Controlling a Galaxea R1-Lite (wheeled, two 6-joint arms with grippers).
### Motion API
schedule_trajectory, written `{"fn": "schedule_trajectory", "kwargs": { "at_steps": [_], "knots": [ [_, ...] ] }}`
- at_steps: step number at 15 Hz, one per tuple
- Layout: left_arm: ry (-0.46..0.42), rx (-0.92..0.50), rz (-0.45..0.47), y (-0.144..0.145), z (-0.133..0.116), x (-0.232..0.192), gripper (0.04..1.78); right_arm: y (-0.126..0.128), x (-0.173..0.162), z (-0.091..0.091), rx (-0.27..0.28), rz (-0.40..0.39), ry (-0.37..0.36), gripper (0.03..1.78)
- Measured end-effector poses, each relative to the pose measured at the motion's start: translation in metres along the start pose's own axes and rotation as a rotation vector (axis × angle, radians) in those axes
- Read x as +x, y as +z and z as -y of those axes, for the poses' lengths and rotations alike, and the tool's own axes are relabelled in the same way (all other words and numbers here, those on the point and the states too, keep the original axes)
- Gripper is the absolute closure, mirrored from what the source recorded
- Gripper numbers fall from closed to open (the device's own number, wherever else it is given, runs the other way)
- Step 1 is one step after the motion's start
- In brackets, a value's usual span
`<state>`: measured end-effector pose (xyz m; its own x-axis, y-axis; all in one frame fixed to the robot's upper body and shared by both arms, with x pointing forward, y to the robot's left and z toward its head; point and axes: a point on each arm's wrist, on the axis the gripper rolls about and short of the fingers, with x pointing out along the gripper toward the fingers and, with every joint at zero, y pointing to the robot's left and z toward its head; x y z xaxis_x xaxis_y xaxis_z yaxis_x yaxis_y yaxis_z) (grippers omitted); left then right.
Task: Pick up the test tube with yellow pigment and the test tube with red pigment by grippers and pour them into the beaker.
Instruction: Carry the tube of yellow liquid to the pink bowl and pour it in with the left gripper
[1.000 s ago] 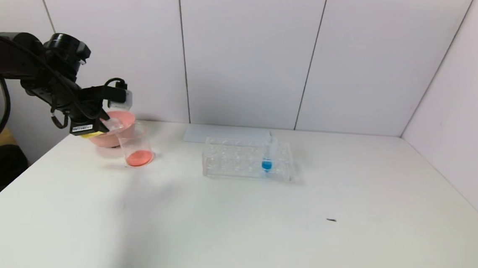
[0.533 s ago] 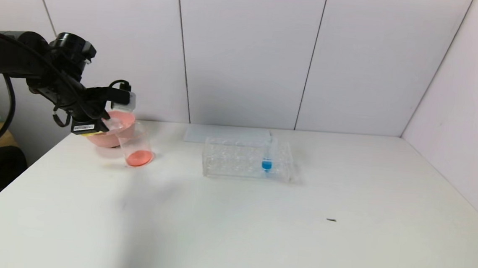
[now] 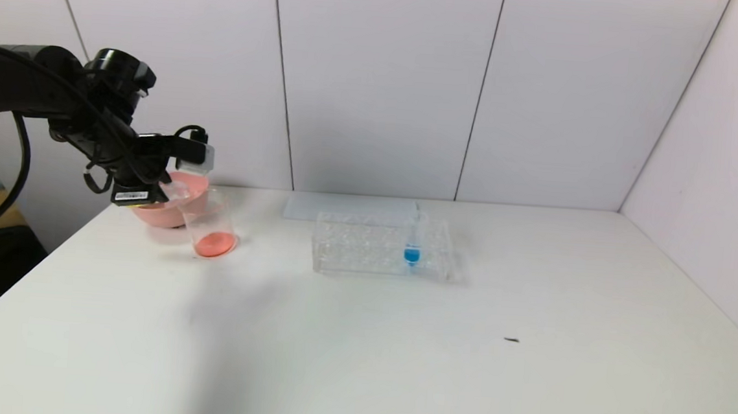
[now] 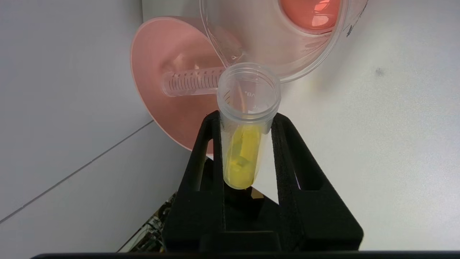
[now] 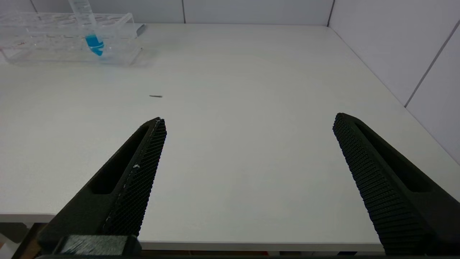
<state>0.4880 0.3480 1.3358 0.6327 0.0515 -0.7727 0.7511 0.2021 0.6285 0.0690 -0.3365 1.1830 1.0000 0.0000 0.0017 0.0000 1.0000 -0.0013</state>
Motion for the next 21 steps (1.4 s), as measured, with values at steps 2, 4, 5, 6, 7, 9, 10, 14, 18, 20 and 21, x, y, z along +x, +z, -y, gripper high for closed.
{"fn": "schedule_trajectory", "kwargs": {
  "at_steps": [2, 4, 5, 6, 7, 9, 10, 14, 18, 20, 21],
  "knots": [
    [-0.001, 0.006, -0.004, 0.001, 0.000, 0.000, 1.38, 0.000, 0.000, 0.000, 0.000, 0.000, 0.000, 0.11],
    [-0.007, 0.015, -0.010, 0.002, 0.000, 0.000, 1.38, 0.000, 0.000, 0.000, 0.000, 0.000, 0.000, 0.11],
    [-0.006, 0.018, -0.022, 0.003, 0.000, 0.000, 1.38, 0.000, 0.000, 0.000, 0.000, 0.000, 0.000, 0.11],
    [-0.003, 0.026, -0.035, 0.004, 0.000, 0.000, 1.38, 0.000, 0.000, 0.000, 0.000, 0.000, 0.000, 0.11],
    [0.000, 0.032, -0.046, 0.005, 0.000, 0.000, 1.38, 0.000, 0.000, 0.000, 0.000, 0.000, 0.000, 0.11],
    [-0.001, 0.039, -0.046, 0.007, 0.001, 0.000, 1.38, 0.000, 0.000, 0.000, 0.000, 0.000, 0.000, 0.11],
    [0.000, 0.040, -0.046, 0.008, 0.001, 0.000, 1.38, 0.000, 0.000, 0.000, 0.000, 0.000, 0.000, 0.11],
    [-0.001, 0.061, -0.054, 0.011, 0.001, 0.000, 1.38, 0.000, 0.000, 0.000, 0.000, 0.000, 0.000, 0.11],
    [-0.002, 0.074, -0.076, 0.015, 0.001, -0.002, 1.38, 0.000, 0.000, 0.000, 0.001, 0.000, 0.000, 0.11],
    [0.001, 0.081, -0.078, 0.016, 0.000, -0.001, 1.38, 0.000, 0.000, 0.000, 0.000, 0.000, 0.000, 0.11],
    [0.004, 0.085, -0.083, 0.017, 0.000, -0.001, 1.38, 0.000, 0.000, 0.000, 0.000, 0.000, 0.000, 0.11]
  ]
}}
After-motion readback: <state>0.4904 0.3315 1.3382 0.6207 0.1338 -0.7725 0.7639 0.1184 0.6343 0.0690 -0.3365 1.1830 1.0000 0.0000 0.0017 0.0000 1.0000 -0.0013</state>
